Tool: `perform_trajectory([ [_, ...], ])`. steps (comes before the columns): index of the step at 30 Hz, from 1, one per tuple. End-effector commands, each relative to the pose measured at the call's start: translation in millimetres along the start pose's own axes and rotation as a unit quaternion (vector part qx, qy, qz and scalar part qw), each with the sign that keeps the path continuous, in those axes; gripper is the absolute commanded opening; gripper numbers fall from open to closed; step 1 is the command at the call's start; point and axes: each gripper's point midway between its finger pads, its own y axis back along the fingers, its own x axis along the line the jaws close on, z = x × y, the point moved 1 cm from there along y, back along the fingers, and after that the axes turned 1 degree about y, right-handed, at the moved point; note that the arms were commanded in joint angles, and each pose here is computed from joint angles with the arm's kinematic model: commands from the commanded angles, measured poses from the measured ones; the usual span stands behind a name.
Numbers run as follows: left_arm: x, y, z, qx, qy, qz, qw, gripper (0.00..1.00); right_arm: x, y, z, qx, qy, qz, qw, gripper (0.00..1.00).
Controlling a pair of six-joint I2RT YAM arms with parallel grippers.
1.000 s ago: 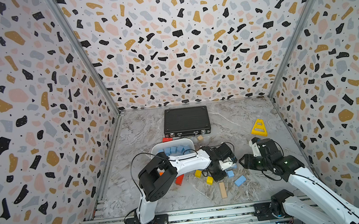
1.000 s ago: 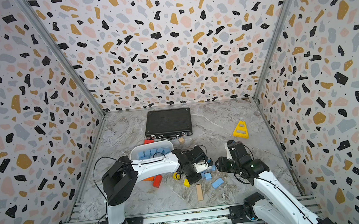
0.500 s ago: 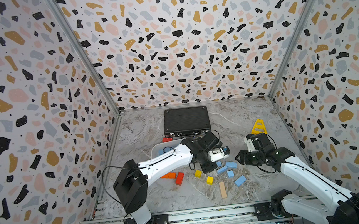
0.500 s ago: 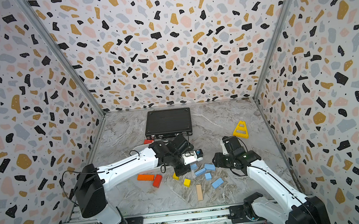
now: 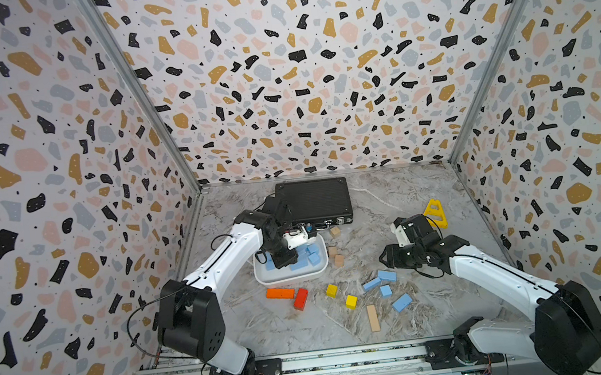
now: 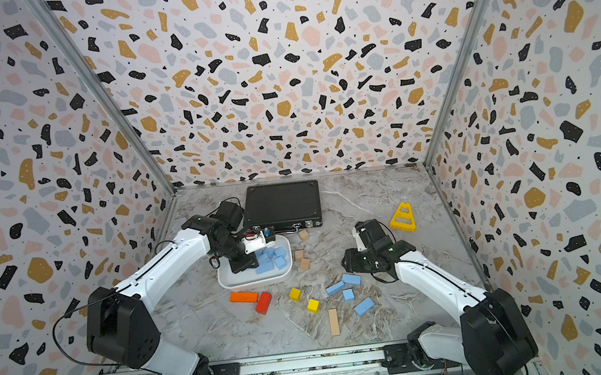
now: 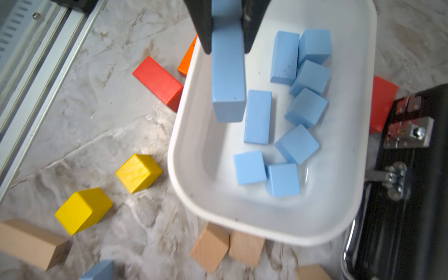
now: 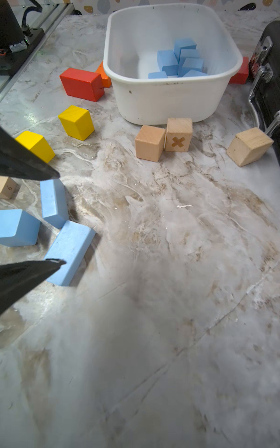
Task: Pick out the blue building blocks
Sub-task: Place the building block in the storage box.
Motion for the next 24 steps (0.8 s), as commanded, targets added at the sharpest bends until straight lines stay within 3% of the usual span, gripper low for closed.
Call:
perform_trajectory([
  [1, -2.4, -7.5, -22.8, 0.026, -0.044, -0.018, 0.999, 0.00, 13.1, 5.0, 16.8, -0.018, 0.016, 0.011, 1.000, 0.55],
  [10, 3.0, -45.0, -39.8, 0.048, -0.054, -0.029, 0.997, 0.00, 16.2, -1.9, 22.6, -0.010, 0.020, 0.010, 1.000, 0.55],
  [24, 13.6, -67.9, -42.9, 0.058, -0.067, -0.033, 0.995, 0.00, 13.9, -3.4, 19.4, -0.008, 0.016, 0.006, 1.000, 0.55],
])
